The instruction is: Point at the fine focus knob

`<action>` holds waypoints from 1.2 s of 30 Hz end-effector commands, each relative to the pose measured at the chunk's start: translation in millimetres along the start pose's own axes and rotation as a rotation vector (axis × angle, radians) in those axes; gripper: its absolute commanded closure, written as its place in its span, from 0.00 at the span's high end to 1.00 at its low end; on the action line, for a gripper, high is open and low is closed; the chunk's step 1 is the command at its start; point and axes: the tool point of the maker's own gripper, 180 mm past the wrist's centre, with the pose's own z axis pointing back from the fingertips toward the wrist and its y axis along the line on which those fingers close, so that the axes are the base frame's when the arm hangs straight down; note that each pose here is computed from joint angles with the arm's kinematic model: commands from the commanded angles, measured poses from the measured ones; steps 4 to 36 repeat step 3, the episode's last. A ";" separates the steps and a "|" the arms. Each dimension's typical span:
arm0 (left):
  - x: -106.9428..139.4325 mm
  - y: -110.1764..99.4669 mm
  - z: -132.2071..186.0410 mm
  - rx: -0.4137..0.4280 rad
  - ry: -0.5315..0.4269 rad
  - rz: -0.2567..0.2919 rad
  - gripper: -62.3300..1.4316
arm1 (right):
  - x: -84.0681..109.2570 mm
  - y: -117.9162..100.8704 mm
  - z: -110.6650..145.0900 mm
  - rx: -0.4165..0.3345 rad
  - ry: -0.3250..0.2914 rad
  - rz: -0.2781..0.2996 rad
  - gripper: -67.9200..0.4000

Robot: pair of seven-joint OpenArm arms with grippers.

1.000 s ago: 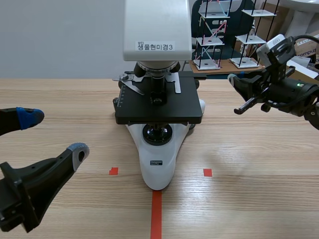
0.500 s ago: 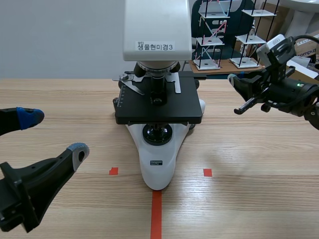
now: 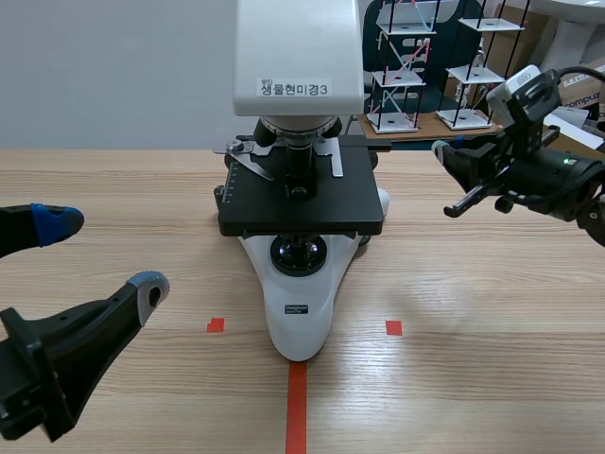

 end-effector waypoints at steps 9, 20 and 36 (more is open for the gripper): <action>3.7 0.3 1.1 0.004 -0.017 0.008 1.00 | 15.6 -10.1 0.1 -0.013 -0.038 0.022 0.01; 3.7 0.3 1.1 0.004 -0.017 0.008 1.00 | 15.6 -10.1 0.1 -0.013 -0.038 0.022 0.01; 3.7 0.3 1.1 0.004 -0.017 0.008 1.00 | 15.6 -10.1 0.1 -0.013 -0.038 0.022 0.01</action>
